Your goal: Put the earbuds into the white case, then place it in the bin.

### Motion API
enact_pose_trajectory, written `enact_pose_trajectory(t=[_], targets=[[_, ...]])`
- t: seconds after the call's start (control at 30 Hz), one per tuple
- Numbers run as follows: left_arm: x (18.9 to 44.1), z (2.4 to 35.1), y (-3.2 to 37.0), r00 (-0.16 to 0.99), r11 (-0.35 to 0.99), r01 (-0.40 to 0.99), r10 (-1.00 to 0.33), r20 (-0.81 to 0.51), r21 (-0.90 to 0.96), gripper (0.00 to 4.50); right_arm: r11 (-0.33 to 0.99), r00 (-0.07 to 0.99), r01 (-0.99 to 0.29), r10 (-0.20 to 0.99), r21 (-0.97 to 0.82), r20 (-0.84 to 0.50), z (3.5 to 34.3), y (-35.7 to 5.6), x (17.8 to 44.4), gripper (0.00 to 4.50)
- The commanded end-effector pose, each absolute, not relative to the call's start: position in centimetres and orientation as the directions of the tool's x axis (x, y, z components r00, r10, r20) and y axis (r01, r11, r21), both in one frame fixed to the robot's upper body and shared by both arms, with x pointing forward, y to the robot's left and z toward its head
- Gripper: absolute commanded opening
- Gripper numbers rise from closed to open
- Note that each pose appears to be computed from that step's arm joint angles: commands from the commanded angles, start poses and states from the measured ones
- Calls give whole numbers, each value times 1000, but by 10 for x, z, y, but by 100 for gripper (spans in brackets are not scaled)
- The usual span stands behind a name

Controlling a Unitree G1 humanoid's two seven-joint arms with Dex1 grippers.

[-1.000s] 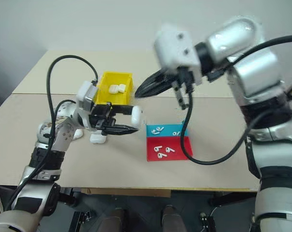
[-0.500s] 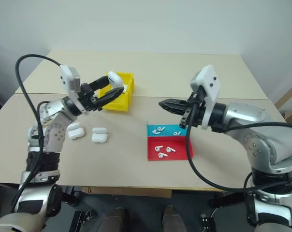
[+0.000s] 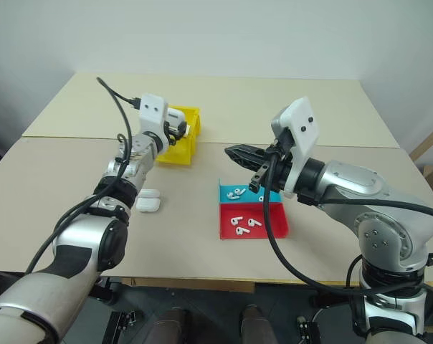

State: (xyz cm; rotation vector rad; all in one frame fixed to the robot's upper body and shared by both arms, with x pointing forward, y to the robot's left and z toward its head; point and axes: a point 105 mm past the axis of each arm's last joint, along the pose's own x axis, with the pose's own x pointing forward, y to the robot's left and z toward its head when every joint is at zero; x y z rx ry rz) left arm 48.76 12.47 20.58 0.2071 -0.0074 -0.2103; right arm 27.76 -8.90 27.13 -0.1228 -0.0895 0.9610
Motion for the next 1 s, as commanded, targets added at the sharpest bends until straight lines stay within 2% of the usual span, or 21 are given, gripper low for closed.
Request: enact_pose_trajectory(t=[0.03,0.2,0.3,0.43,0.57,0.77,0.9,1.0], targets=[[490,232,132,980,966,170,-186,68,193,445,564,560,-804,825,-189,77,286,-90,268,0],[483,258,142,954,959,210,-244,175,193,445,552,543,-813,834,-186,101,288,-90,261,0],[469,272,147,904,924,326,-366,222,197,445,535,523,-826,845,-175,116,290,-88,257,0],[428,274,147,782,802,511,-583,220,309,445,530,519,-832,848,-164,106,283,-90,259,0],[360,256,148,576,575,723,-808,124,382,445,572,570,-802,819,-174,67,261,-107,269,0],[290,235,168,379,362,895,-925,-16,260,445,549,569,-803,822,-233,-22,236,-138,267,0],[258,235,174,285,265,942,-955,-76,207,445,482,520,-835,849,-267,-93,228,-152,257,0],[246,237,174,261,236,951,-959,-107,200,445,450,495,-850,860,-273,-125,228,-161,252,0]])
